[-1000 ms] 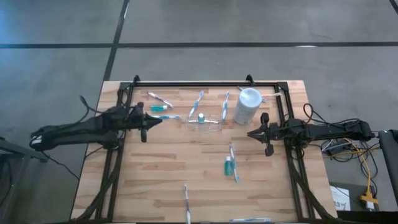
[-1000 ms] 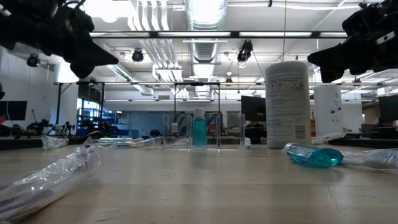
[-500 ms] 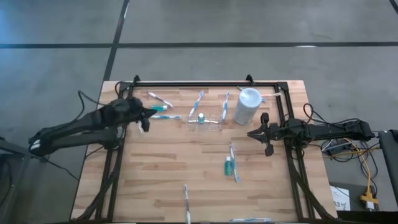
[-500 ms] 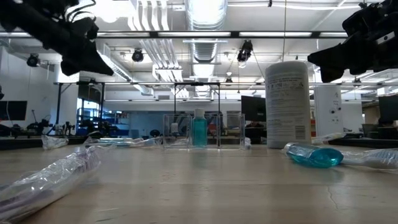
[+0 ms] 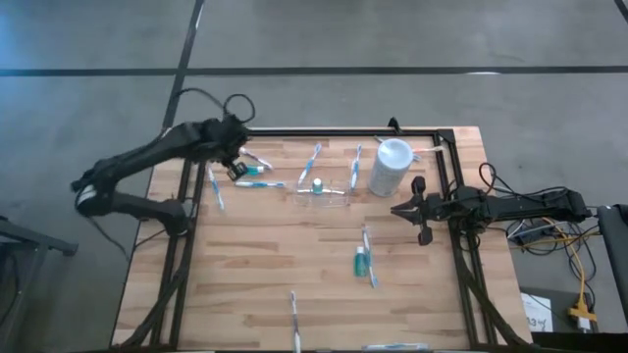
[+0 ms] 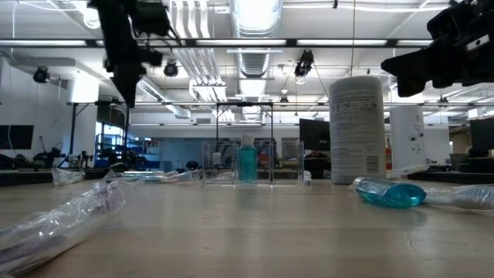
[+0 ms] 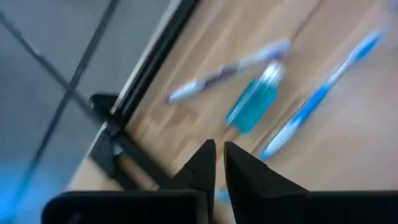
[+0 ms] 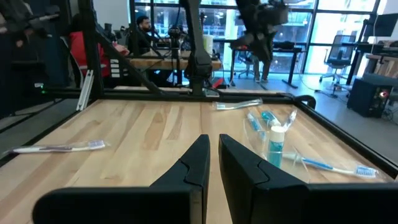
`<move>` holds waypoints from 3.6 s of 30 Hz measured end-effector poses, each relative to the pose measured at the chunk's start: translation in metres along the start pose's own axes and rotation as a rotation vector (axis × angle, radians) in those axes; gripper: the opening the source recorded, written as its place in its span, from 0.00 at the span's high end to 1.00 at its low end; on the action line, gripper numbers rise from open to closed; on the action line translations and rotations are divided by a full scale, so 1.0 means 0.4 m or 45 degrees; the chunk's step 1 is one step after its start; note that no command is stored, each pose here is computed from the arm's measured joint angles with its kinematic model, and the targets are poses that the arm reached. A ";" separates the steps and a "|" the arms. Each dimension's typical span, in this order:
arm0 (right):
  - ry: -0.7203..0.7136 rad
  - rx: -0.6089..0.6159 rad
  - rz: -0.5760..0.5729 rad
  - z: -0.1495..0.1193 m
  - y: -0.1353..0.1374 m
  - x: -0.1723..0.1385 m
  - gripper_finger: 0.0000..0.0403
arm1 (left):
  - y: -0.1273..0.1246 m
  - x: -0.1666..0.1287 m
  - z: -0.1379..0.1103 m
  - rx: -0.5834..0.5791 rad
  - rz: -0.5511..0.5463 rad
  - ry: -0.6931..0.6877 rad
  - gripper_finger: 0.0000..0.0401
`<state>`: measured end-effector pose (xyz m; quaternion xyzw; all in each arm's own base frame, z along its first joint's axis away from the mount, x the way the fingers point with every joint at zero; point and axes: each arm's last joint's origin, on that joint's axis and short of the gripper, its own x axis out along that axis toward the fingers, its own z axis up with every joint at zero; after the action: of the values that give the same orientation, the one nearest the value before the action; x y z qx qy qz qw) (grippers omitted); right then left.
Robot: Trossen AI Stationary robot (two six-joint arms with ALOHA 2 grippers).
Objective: Pick & Place toothbrushing station
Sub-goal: Put the mouthwash into the transparent organizer
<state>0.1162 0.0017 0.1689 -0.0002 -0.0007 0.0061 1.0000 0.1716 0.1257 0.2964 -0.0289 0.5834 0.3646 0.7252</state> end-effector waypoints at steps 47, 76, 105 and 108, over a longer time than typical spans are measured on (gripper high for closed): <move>0.096 -0.034 0.002 -0.018 0.000 -0.001 0.92 | -0.037 0.410 0.030 0.491 -0.374 0.265 0.46; 0.093 -0.027 0.001 -0.018 0.000 -0.001 0.92 | -0.018 0.337 0.024 0.358 -0.321 0.118 0.84; -0.209 0.022 0.042 0.101 0.007 0.007 0.92 | -0.237 -0.195 -0.065 0.302 -0.791 -0.971 0.85; -0.173 -0.083 0.106 0.160 0.022 0.025 0.91 | -0.273 -0.216 -0.073 0.364 -0.863 -1.019 0.85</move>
<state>0.1260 0.0108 0.2330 -0.0325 -0.0687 0.0475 0.9960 0.2045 -0.0107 0.3203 0.0245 0.2633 0.0099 0.9643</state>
